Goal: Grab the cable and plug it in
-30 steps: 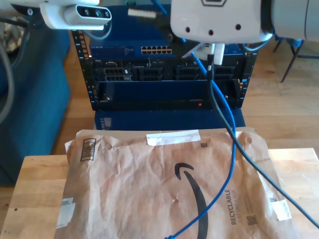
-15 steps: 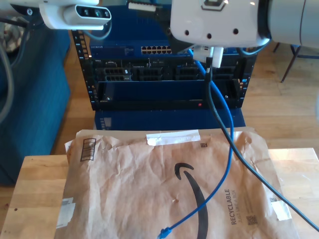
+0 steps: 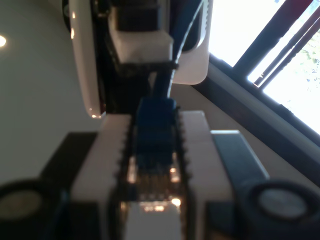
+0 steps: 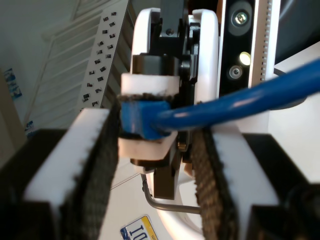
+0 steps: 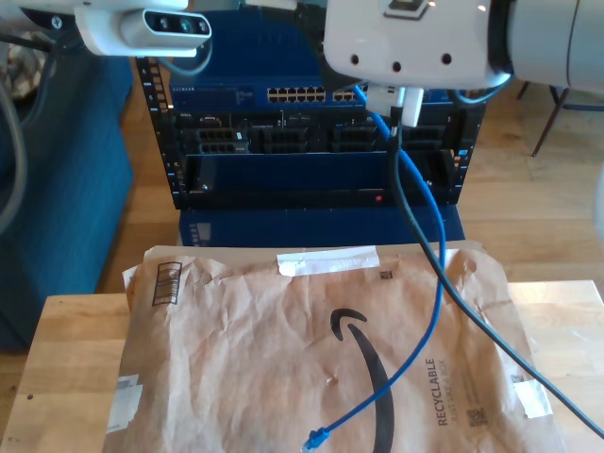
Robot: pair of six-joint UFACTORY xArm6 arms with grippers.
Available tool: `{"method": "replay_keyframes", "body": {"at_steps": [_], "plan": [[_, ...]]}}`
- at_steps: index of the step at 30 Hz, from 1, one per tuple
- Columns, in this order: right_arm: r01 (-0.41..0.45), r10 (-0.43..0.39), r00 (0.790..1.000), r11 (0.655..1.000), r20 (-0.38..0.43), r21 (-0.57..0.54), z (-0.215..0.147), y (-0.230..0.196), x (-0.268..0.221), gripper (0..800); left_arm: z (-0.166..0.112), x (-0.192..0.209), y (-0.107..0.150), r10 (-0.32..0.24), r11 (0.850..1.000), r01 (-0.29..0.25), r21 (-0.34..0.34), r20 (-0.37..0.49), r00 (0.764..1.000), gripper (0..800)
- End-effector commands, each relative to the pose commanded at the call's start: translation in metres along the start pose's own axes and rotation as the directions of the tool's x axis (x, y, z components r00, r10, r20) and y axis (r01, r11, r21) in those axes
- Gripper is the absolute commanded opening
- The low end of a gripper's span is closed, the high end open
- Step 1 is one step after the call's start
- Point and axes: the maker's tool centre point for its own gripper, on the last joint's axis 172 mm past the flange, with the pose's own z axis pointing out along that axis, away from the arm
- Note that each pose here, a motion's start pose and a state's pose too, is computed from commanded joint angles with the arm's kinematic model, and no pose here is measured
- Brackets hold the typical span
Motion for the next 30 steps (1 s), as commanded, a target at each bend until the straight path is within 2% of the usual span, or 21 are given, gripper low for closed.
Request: {"method": "replay_keyframes", "body": {"at_steps": [14,22,23,24,25,26,28,30], "plan": [[-0.021,0.021,1.000,1.000,0.006,-0.001,0.0008,0.0008,0.0001,163,0.0014,0.0006,-0.0006,-0.001,1.000,0.001,0.005,-0.003,1.000,31],[-0.042,0.042,0.999,0.999,0.008,0.001,0.0006,0.0004,0.0001,63,0.0020,0.0002,-0.0014,0.002,1.000,-0.002,0.005,-0.005,1.000,41],[-0.056,0.056,0.998,0.998,0.008,-0.001,0.0008,0.0008,0.0000,47,0.0016,0.0003,-0.0009,0.001,1.000,0.000,0.005,-0.004,1.000,79],[-0.063,0.063,0.998,0.998,0.008,-0.001,0.0008,0.0008,0.0000,41,0.0022,0.0010,-0.0023,0.001,1.000,0.000,0.009,-0.006,1.000,168],[-0.063,0.063,0.998,0.998,0.008,-0.001,0.0008,0.0008,0.0000,34,0.0036,0.0024,-0.0049,0.000,1.000,0.000,0.020,-0.011,1.000,292],[-0.064,0.064,0.998,0.998,0.008,-0.002,0.0011,0.0016,0.0004,27,0.0047,0.0035,-0.0067,-0.002,1.000,0.002,0.028,-0.015,1.000,318],[-0.064,0.064,0.998,0.998,0.008,-0.002,0.0011,0.0016,0.0004,23,0.0059,0.0041,-0.0064,-0.005,1.000,0.005,0.030,-0.018,1.000,449],[-0.064,0.064,0.998,0.998,0.006,0.000,0.0008,0.0009,0.0012,19,0.0063,0.0035,-0.0068,-0.004,1.000,0.004,0.028,-0.019,1.000,461]]}}
